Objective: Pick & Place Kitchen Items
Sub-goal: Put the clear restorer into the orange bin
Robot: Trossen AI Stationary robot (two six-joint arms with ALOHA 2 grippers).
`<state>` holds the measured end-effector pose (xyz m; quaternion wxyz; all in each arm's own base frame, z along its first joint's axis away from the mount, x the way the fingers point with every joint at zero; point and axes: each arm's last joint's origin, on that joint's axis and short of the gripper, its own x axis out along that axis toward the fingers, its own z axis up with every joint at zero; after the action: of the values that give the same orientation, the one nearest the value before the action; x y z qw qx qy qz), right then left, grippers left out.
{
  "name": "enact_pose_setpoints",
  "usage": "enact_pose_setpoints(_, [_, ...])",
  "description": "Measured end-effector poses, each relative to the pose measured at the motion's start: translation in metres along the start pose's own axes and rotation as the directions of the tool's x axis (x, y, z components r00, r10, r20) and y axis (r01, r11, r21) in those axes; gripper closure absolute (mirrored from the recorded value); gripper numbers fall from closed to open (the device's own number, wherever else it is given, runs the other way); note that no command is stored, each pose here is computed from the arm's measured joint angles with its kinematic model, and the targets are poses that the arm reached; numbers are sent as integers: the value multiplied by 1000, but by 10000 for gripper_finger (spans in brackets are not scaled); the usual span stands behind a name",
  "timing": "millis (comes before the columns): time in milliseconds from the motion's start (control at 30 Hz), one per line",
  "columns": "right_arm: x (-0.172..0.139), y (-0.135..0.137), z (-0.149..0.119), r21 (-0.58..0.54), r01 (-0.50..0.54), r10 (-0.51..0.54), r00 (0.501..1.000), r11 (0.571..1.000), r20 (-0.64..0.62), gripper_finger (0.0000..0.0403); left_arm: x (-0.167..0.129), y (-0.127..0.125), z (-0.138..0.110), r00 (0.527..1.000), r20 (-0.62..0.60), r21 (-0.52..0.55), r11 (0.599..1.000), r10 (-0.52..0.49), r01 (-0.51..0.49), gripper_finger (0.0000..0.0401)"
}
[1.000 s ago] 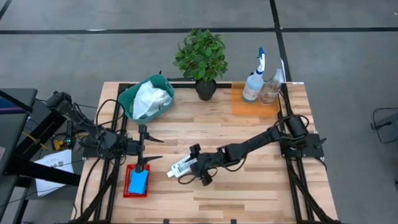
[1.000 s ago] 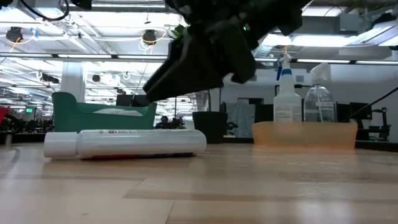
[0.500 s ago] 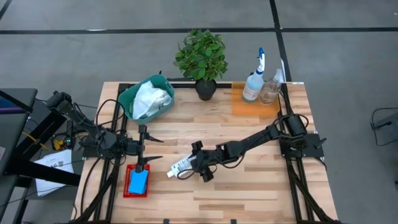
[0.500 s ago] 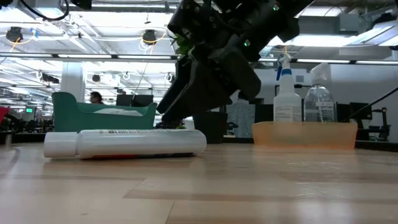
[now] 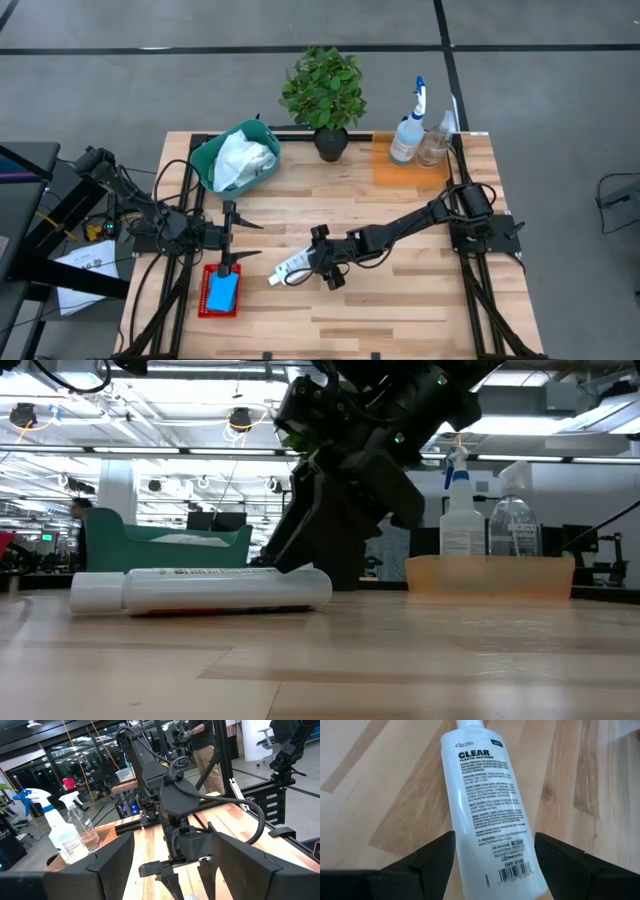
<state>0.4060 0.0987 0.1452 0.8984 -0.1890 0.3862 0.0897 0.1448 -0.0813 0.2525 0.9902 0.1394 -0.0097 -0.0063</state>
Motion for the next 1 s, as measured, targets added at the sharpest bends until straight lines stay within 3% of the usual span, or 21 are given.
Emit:
enact_pose_setpoints(167, [0,-1,-1,13,-6,6,1000,1000,-8,138,0,0,0,1000,0,0,1000,0,0,137])
enact_pose_setpoints(500, [-2,6,-5,96,-181,185,982,979,-35,138,0,0,0,1000,1,0,1000,0,0,137])
enact_pose_setpoints(733, [-15,21,-2,86,-299,303,952,950,-38,138,0,0,0,1000,0,0,1000,0,0,137])
enact_pose_setpoints(900, [-40,30,18,15,-303,301,952,953,54,138,0,0,0,1000,1,0,1000,0,0,137])
enact_pose_setpoints(1000, [-46,34,28,-52,-241,246,962,969,122,138,0,0,0,1000,1,0,1000,0,0,137])
